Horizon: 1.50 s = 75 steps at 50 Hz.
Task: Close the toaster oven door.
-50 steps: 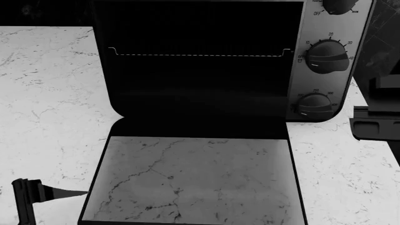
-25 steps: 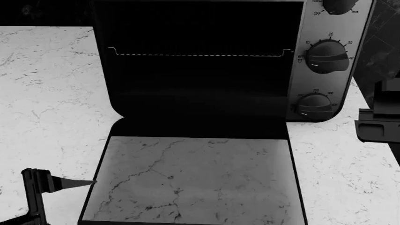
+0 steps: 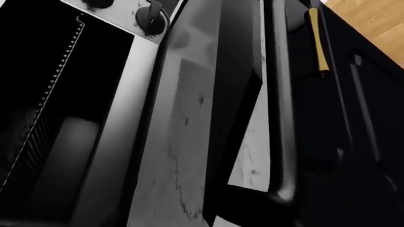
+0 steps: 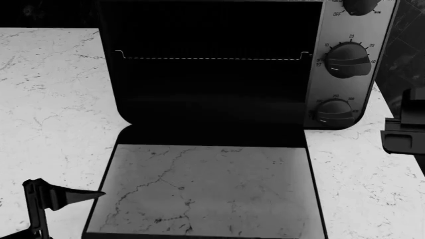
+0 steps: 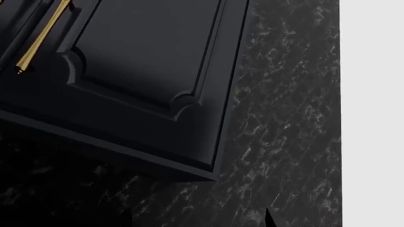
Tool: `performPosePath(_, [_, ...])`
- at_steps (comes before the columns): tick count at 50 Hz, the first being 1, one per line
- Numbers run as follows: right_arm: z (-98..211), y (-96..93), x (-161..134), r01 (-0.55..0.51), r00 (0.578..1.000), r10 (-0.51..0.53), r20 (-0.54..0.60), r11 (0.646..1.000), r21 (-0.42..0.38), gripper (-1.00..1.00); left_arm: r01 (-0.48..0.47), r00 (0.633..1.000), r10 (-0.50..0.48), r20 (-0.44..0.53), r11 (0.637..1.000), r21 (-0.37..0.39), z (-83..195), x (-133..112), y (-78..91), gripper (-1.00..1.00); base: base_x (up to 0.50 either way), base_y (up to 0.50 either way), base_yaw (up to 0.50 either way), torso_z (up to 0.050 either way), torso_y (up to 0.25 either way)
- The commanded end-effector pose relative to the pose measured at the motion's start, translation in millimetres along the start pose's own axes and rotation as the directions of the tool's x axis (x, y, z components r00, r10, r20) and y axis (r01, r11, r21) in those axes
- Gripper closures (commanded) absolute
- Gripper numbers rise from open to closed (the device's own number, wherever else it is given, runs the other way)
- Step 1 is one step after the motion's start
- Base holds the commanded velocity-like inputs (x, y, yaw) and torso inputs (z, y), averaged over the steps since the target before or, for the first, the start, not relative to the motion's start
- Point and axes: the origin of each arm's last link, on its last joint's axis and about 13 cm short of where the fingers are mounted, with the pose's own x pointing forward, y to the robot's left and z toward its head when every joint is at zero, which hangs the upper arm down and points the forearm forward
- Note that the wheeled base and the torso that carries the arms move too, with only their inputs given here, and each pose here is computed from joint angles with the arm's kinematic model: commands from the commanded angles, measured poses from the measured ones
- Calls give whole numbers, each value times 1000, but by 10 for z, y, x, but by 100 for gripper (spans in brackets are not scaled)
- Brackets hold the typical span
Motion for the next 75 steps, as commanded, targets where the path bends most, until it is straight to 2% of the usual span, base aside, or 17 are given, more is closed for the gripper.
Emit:
performPosePath(1, [1,6,5,-2,1000,2,0,1000,1,-100,-238,968,234,88,971,26,84,-27,198,-100,0,0,-4,0,0])
performPosePath(11, [7,-6,-9,2,1000,-2,1,1000,1,-100,-274,957,266,114,960,58,103,-39,227,-100,1,-2,-3,0,1])
performPosePath(17, [8,-6,-12,3,1000,-3,2,1000,1,-100,-365,925,352,143,928,78,112,-34,295,-100,2,-2,-3,0,2])
performPosePath(31, [30,-8,-13,4,1000,-4,4,1000,0,-100,-441,893,426,146,893,91,105,-48,363,-100,3,-3,-4,1,2])
performPosePath(34, [31,-8,-10,4,1000,-4,5,1000,-1,-100,-438,894,423,147,894,94,111,-61,371,-100,5,-2,-5,0,4])
performPosePath(43, [27,-12,-8,4,1000,-4,4,1000,-1,-100,-466,879,445,173,878,107,150,-80,479,-100,3,-3,-5,1,2])
performPosePath(49, [27,-9,-1,5,1000,-5,5,1000,0,-100,-497,861,470,195,859,125,208,-119,630,-100,4,-3,-5,2,4])
performPosePath(66, [34,-4,10,4,1000,-4,7,1000,0,-100,-530,840,498,214,837,137,254,-157,751,-100,2,-2,-3,1,2])
performPosePath(75, [33,-16,-9,8,1000,-8,6,1000,0,-100,-505,855,477,202,855,119,235,-114,661,-100,0,0,0,1,1])
